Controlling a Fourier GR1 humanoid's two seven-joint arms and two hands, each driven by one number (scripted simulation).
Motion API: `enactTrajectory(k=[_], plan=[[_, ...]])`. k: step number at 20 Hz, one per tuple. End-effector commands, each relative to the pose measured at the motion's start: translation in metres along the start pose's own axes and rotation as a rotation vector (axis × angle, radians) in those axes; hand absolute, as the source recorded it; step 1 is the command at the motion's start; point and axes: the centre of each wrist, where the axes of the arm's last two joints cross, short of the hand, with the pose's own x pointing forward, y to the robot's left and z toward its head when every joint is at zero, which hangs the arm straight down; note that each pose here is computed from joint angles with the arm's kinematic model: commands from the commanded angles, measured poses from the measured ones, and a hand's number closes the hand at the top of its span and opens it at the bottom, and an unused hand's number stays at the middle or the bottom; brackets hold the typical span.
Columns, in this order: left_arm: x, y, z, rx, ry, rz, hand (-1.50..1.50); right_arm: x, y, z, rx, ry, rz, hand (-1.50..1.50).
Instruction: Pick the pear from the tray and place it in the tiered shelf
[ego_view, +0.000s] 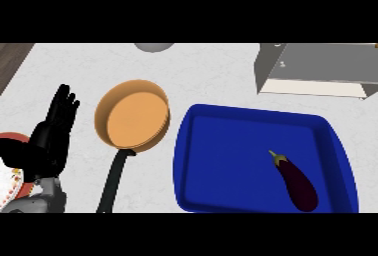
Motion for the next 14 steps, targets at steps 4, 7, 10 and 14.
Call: enactTrajectory(k=[4, 7, 10, 14], plan=[[0.006, -0.004, 0.000, 0.013, 0.015, 0.006, 0.00, -0.009, -0.088, -0.003, -0.110, 0.102, -0.029, -1.50], [-0.006, 0.018, 0.012, 0.014, 0.007, -0.011, 0.00, -0.026, -0.113, 0.007, -0.110, 0.129, -0.032, -1.50], [-0.010, 0.018, -0.011, 0.041, 0.013, 0.009, 0.00, -0.032, -0.160, 0.015, -0.077, 0.124, -0.025, -1.50], [0.003, -0.003, -0.010, 0.019, 0.007, -0.003, 0.00, -0.057, -0.182, 0.033, -0.055, 0.107, -0.051, -1.50]])
